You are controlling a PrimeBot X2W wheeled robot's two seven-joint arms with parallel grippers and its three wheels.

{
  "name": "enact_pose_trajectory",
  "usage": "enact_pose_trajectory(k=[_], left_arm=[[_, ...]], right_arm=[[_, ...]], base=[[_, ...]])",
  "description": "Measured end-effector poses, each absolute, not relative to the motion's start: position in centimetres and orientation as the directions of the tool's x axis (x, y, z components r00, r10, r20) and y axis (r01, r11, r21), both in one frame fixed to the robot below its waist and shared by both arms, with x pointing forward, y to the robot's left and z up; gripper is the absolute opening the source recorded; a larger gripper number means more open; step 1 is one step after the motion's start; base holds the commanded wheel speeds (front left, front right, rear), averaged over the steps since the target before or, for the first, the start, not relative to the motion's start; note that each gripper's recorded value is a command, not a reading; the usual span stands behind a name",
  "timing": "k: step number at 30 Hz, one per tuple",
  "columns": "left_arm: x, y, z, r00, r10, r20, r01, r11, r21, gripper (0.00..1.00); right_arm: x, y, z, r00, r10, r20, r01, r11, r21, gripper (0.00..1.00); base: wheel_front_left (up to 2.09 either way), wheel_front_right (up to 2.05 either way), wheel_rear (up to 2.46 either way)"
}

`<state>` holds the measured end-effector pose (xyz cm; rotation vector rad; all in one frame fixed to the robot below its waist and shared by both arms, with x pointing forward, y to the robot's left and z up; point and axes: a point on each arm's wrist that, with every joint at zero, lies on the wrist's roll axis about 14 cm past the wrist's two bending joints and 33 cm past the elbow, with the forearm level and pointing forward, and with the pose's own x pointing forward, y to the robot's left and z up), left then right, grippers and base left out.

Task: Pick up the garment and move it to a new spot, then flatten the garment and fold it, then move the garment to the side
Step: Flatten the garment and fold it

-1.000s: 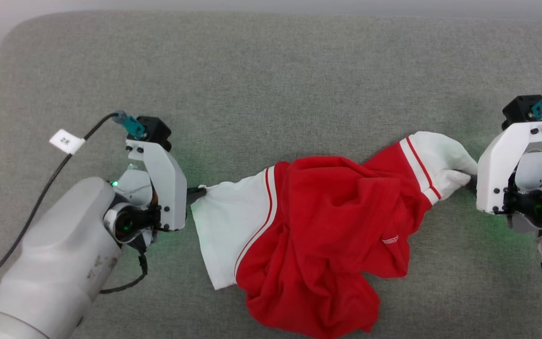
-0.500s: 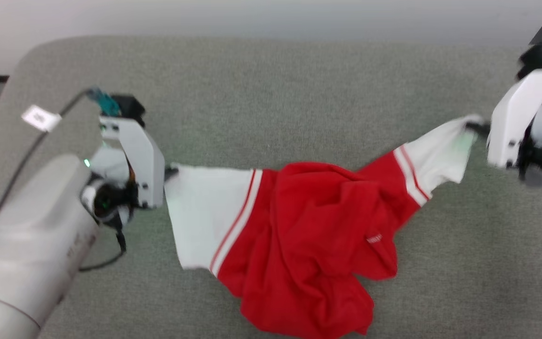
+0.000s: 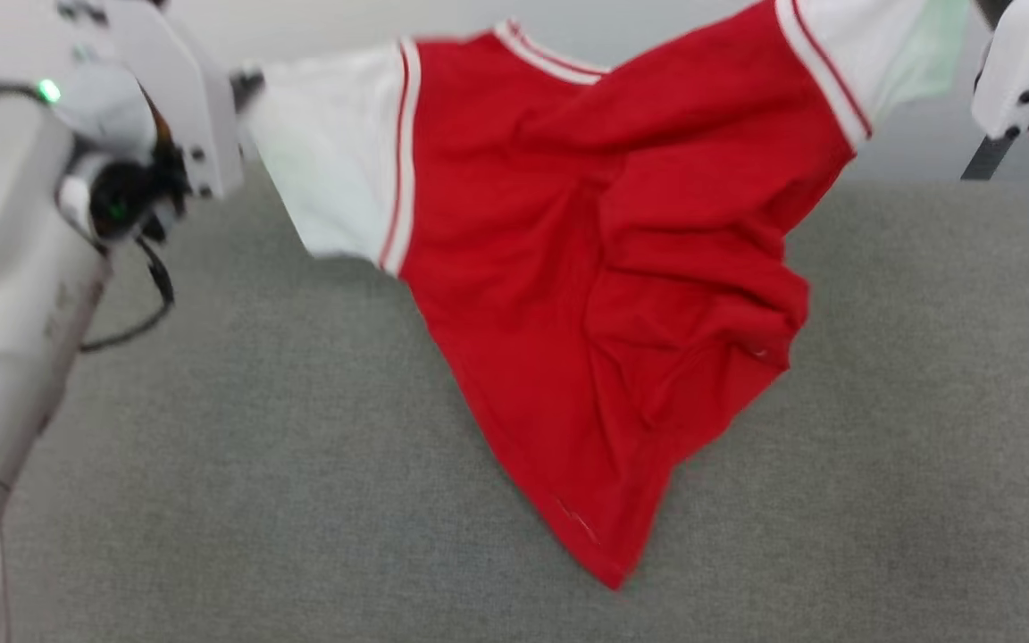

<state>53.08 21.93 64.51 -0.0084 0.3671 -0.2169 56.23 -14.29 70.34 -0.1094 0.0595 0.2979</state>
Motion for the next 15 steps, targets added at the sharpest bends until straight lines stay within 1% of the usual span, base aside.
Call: enact_pose_trajectory(k=[3, 7, 11, 15], left_arm=[[53.0, 22.3, 68.8, 0.948, -0.194, -0.252, 0.195, 0.981, -0.019, 0.0], [52.3, 22.4, 74.3, 0.978, -0.177, -0.111, 0.177, 0.984, -0.008, 0.0], [51.4, 22.8, 79.7, 0.987, -0.155, 0.042, 0.155, 0.988, -0.002, 0.0], [50.5, 23.3, 83.6, 0.98, -0.129, 0.152, 0.132, 0.991, -0.01, 0.0]], right_arm=[[55.8, -14.4, 73.4, 0.958, 0.285, 0.029, -0.279, 0.951, -0.131, 0.0], [54.9, -14.9, 77.5, 0.949, 0.27, 0.163, -0.245, 0.957, -0.159, 0.0], [54.0, -15.6, 81.6, 0.925, 0.249, 0.288, -0.205, 0.963, -0.175, 0.0], [53.4, -16.3, 83.8, 0.903, 0.231, 0.362, -0.175, 0.968, -0.182, 0.0]], base=[[0.0, 0.0, 0.0], [0.0, 0.0, 0.0], [0.0, 0.0, 0.0], [0.0, 0.0, 0.0]])
